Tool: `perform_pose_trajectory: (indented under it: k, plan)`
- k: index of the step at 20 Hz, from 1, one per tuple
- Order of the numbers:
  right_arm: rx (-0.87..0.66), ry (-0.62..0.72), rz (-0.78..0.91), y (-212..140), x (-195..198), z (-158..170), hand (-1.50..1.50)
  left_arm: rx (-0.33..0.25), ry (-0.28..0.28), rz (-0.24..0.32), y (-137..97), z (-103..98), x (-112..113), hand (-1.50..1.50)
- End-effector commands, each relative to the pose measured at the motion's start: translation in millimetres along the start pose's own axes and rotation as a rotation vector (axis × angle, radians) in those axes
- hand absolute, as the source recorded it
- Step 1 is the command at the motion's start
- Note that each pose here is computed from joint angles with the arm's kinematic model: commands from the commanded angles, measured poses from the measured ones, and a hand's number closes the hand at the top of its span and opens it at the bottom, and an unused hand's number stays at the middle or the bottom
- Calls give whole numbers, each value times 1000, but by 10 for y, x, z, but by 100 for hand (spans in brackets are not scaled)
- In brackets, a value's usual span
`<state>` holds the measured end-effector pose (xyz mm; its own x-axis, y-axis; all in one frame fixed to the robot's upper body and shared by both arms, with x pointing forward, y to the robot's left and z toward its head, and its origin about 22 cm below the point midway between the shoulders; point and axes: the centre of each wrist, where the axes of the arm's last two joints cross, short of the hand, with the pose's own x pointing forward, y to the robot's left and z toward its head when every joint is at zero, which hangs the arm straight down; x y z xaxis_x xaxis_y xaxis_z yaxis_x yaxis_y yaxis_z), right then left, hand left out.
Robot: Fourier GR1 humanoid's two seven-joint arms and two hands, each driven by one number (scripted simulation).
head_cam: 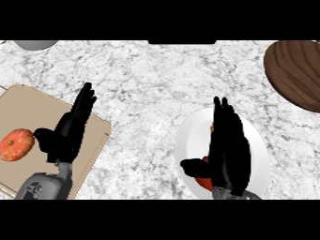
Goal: Pick the croissant from the plate and place it in the bowl
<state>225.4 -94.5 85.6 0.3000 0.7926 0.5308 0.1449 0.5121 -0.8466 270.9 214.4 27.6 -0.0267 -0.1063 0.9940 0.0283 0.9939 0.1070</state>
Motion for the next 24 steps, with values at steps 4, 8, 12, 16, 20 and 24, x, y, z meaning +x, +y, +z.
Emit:
perform_pose_trajectory:
  k: [4,8,12,16,20,24]
  plan:
    - [9,58,-105,62,-72,-69,-150,-4,7,9,-2,66,50,0]
    - [29,66,-120,90,-146,-211,-150,5,6,-12,90,-27,8,0]
    - [8,73,-160,208,-170,-299,-150,-6,5,8,-165,81,83,0]
    - [11,66,-141,404,-581,-214,-150,13,-24,-29,-64,-25,26,0]
    - [-4,80,-97,399,-525,-352,-150,-4,3,-7,210,71,-47,0]
    - [-29,149,28,574,-849,-413,-150,3,8,-2,37,29,-31,0]
